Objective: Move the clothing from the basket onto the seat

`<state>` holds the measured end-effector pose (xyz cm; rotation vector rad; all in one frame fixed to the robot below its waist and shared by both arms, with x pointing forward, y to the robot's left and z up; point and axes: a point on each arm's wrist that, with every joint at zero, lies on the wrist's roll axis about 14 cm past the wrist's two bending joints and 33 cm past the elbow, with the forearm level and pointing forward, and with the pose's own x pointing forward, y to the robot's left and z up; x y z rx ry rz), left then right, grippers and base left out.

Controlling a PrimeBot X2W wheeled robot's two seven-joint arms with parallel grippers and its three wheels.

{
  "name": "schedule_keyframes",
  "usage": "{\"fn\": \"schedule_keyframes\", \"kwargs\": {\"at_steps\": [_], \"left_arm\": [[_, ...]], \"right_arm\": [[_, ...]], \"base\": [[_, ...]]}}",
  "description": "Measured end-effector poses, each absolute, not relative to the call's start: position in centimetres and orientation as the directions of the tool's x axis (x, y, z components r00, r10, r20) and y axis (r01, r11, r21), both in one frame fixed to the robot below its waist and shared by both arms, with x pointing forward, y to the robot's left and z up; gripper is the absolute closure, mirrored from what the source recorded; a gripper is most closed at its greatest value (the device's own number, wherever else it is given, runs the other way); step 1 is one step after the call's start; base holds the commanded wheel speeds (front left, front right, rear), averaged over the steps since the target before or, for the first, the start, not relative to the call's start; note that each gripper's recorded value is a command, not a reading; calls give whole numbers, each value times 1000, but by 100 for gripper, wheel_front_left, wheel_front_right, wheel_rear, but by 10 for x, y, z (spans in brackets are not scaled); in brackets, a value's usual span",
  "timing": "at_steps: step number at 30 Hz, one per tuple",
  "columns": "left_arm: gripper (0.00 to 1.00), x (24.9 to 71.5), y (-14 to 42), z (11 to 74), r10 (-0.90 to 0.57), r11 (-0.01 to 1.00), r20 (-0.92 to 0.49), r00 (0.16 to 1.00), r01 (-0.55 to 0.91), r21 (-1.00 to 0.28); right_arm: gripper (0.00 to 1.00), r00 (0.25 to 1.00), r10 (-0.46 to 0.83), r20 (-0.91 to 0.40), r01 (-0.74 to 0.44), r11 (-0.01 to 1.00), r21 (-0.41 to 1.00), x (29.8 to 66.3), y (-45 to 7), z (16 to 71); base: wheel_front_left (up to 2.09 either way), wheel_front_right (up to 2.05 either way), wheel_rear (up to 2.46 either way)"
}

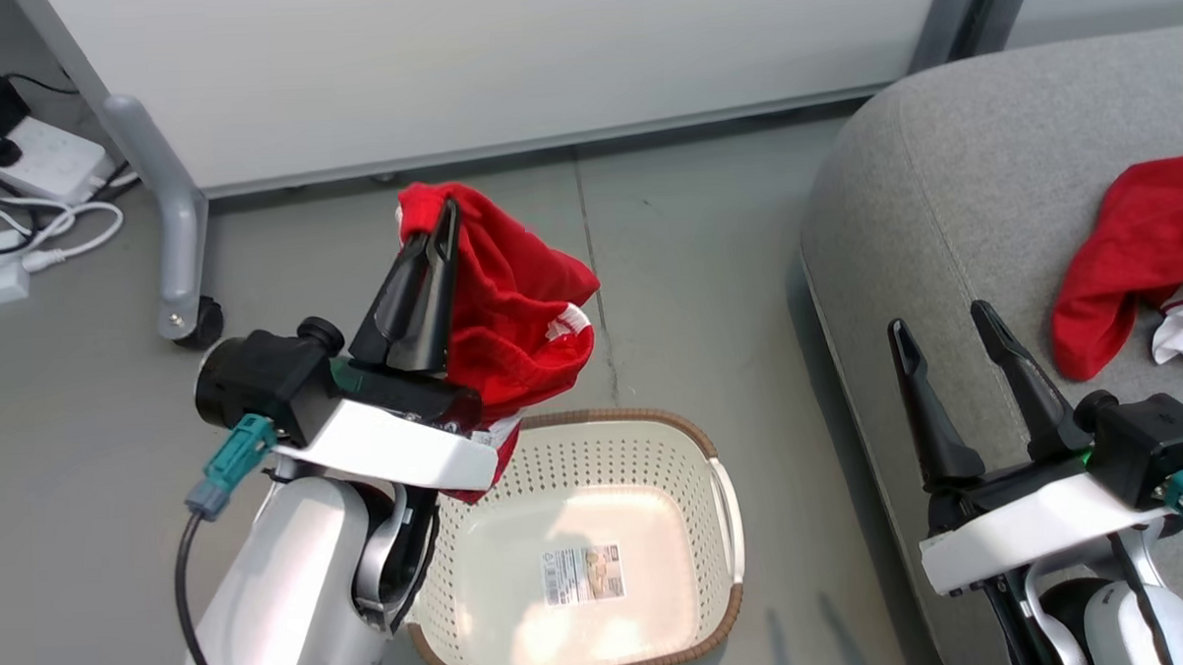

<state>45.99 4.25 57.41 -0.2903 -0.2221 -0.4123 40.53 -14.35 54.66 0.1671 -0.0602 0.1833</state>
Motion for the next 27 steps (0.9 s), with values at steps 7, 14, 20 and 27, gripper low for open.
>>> {"fn": "schedule_keyframes", "kwargs": {"at_steps": [7, 14, 20, 27], "left_arm": [[100, 436, 47, 625, -351, 872, 406, 844, 452, -185], [100, 400, 45, 635, -360, 869, 423, 831, 464, -171], [100, 383, 46, 627, -365, 870, 395, 843, 460, -178], [100, 378, 48, 625, -366, 873, 386, 847, 456, -172]], "right_arm": [[0, 980, 179, 90, -192, 968, 162, 389, -143, 557], [0, 983, 161, 87, -173, 971, 166, 364, -149, 559], [0, 983, 160, 88, -173, 969, 174, 354, -149, 560], [0, 980, 176, 89, -190, 965, 180, 352, -143, 561]], "base": [[0, 0, 0], [0, 0, 0], [0, 0, 0], [0, 0, 0]]}}
